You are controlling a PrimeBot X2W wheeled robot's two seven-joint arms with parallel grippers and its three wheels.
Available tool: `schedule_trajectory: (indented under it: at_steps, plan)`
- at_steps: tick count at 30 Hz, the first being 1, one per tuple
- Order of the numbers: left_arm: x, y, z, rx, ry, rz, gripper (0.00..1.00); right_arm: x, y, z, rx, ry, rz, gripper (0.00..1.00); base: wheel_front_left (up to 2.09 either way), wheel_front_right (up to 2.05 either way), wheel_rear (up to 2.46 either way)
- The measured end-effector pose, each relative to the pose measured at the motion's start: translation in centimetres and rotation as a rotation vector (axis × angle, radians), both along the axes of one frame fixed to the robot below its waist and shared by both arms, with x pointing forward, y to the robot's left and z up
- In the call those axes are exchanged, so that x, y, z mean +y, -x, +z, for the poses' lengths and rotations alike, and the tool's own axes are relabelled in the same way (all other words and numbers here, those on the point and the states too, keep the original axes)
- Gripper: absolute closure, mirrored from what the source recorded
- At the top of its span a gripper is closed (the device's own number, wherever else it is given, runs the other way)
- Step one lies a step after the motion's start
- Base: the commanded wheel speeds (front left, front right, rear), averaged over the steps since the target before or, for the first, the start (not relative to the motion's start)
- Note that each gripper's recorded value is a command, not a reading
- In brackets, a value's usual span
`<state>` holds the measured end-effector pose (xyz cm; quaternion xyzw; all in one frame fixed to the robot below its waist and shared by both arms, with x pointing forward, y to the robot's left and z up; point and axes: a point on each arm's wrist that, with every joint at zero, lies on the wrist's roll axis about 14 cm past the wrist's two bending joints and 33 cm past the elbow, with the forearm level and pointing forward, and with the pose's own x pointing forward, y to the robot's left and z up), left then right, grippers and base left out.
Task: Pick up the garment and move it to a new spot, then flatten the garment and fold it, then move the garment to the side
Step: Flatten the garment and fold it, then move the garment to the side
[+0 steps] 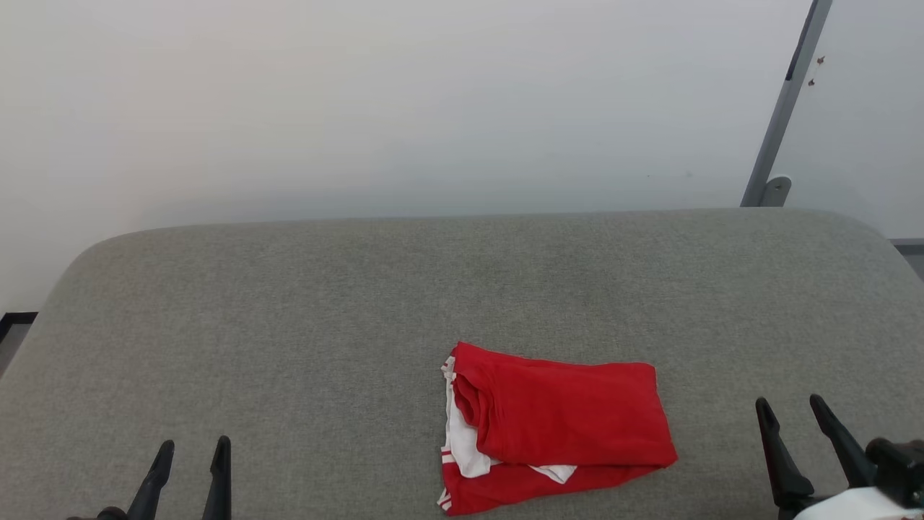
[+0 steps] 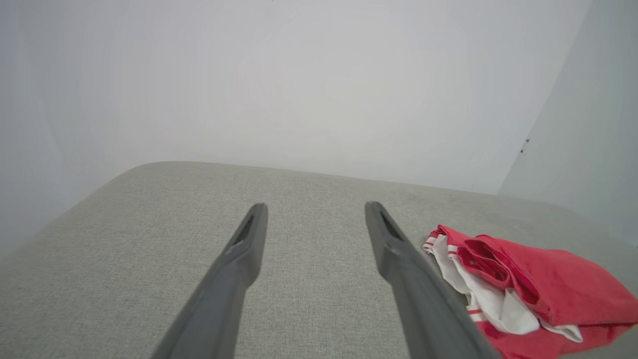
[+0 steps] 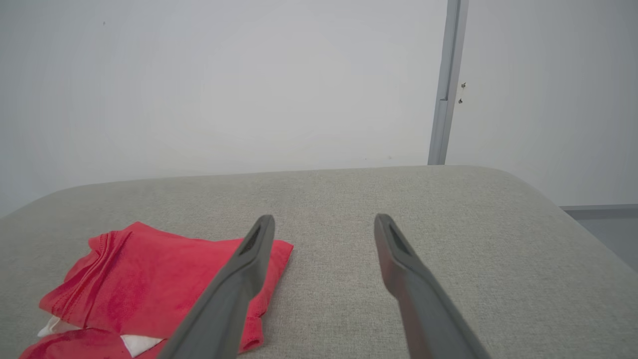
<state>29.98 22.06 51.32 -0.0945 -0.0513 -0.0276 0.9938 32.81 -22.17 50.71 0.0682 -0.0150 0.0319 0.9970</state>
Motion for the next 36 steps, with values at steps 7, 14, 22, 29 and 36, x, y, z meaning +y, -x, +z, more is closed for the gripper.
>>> schedule_trajectory:
  at_steps: [7, 14, 22, 29, 36]
  plan:
    - [-0.1, 0.2, -0.2, 0.005, 0.0, 0.002, 0.0, -0.2, 0.5, -0.8, 0.007, -0.012, -0.021, 0.0, 0.0, 0.0, 0.0]
    - [-0.6, 0.3, -0.6, 0.013, 0.012, -0.002, 0.0, -0.1, 0.8, -1.3, 0.017, -0.016, -0.029, 0.0, 0.0, 0.0, 0.0]
    - [-0.9, 0.2, -0.7, 0.016, 0.015, -0.008, 0.0, 0.2, 0.7, -1.1, 0.013, -0.014, -0.021, 0.0, 0.0, 0.0, 0.0]
    - [-1.0, 0.2, -0.7, 0.017, 0.009, -0.009, 0.0, 0.8, 0.5, -1.1, 0.017, -0.017, -0.005, 0.0, 0.0, 0.0, 0.0]
    - [-0.3, 0.3, -0.9, 0.024, 0.006, 0.012, 0.0, 2.5, -0.5, -0.9, 0.033, -0.019, 0.053, 0.0, 0.0, 0.0, 0.0]
